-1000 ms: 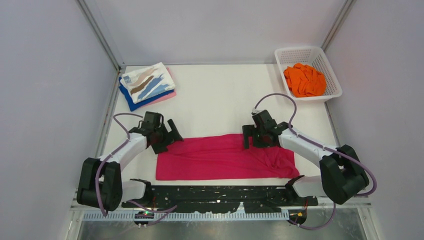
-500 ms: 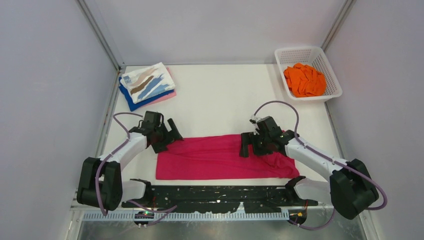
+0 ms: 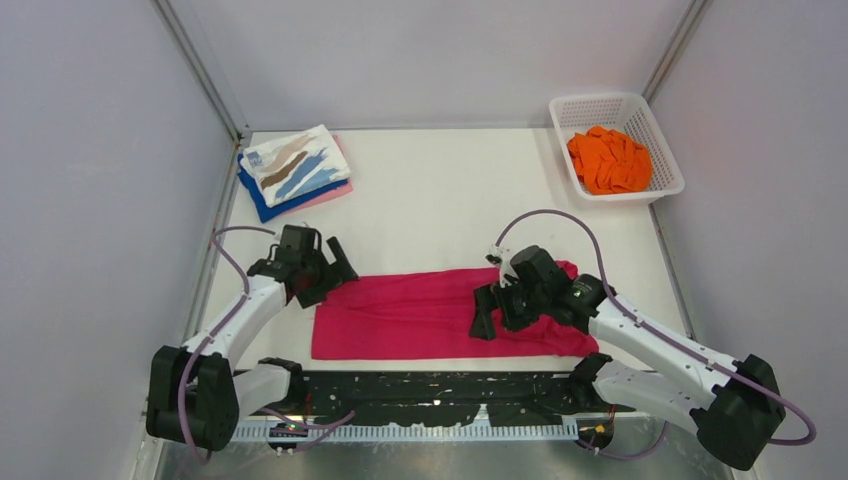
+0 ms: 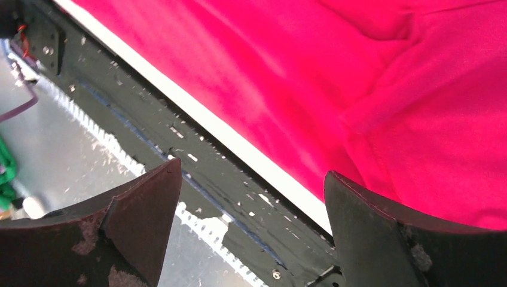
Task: Fold and stack the t-shirts
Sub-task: Fold the other side of the tshirt into a rectangle, then rotate the tshirt 85 degrees
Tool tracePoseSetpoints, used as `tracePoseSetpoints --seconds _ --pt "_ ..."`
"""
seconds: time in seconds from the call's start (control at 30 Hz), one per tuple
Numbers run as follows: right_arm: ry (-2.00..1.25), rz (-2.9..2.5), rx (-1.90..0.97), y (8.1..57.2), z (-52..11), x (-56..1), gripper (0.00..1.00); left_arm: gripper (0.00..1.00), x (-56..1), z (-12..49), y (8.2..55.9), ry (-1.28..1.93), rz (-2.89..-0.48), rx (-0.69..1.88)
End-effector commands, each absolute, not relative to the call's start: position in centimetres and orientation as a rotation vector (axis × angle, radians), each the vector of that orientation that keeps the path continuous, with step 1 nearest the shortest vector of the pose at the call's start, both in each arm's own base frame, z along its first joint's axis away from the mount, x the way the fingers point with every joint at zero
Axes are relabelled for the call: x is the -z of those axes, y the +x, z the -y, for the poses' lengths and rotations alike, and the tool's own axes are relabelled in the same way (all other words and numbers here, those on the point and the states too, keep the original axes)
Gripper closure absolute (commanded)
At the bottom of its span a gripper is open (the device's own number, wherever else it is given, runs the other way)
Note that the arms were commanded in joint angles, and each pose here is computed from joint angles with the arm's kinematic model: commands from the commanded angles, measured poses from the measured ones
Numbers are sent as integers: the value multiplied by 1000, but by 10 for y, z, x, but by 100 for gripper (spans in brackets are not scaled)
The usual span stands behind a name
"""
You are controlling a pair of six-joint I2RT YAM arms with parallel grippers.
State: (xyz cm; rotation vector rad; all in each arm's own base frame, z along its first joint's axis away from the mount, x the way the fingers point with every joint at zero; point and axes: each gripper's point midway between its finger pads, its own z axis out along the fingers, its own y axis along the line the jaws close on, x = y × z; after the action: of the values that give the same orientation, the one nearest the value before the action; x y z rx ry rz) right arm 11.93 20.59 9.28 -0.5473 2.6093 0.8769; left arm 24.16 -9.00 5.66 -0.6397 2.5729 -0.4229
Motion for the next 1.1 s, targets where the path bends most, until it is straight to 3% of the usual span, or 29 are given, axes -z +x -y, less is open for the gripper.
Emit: tracePoseSetpoints --seconds 0.0,0.13,0.33,0.67,0.87,1.07 --pt "-423 -2597 -626 144 -181 -101 5 0 -76 85 243 -628 -2533 405" --pt "-162 -2599 -543 161 -159 -99 5 0 -93 103 245 -543 -2509 489" --pt "235 -2589 -679 169 -142 -74 5 0 -105 152 251 -321 -2530 582" --pt "594 -2628 -634 173 -108 -13 5 0 -51 165 248 -319 -2689 549" --pt "640 -2535 -608 230 -101 -9 4 0 -23 158 230 -367 -2757 510" --pt "601 -2457 -634 329 -112 -26 5 0 -18 158 218 -450 -2737 550"
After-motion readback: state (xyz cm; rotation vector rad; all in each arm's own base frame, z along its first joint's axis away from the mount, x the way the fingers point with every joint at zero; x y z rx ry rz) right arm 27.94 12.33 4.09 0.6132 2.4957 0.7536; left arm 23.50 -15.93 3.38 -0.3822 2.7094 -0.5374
